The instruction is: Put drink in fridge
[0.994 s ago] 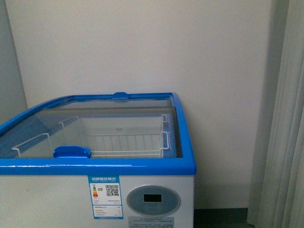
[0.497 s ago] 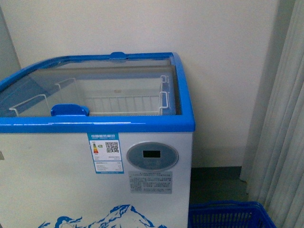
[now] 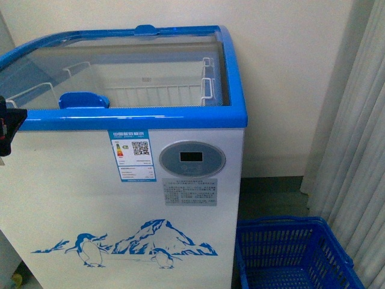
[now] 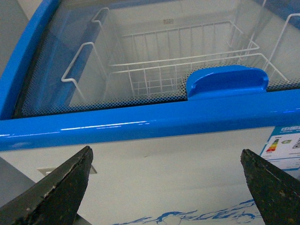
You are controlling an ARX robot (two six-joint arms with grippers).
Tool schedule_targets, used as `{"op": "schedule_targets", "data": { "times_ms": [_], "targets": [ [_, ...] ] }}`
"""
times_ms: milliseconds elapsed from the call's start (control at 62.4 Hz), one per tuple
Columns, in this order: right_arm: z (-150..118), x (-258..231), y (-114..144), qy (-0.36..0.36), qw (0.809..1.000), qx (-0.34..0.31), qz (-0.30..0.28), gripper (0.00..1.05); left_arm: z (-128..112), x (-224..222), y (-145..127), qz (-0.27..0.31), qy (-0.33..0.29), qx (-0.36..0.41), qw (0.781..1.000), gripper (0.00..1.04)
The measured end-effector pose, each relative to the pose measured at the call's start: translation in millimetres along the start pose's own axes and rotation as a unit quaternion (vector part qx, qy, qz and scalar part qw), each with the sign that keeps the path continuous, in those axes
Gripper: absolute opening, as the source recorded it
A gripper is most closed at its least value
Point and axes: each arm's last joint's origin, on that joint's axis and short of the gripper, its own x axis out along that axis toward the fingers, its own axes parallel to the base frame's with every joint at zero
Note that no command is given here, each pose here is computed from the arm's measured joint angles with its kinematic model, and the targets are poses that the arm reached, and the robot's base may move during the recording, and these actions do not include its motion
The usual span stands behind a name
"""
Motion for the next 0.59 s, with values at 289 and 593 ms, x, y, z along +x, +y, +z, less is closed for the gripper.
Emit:
{"op": "schedule_targets", "data": {
  "times_ms": [289,593],
  "targets": [
    [0,0,0,0.0,1.0,0.0,0.0,0.29,4,36,7,-0.016,0.015,0.023,1.0,0.97],
    [0,0,0,0.0,1.0,0.0,0.0,0.29,5,72,13,-0.023,0.024,0.041,0.999,0.97]
  ]
}}
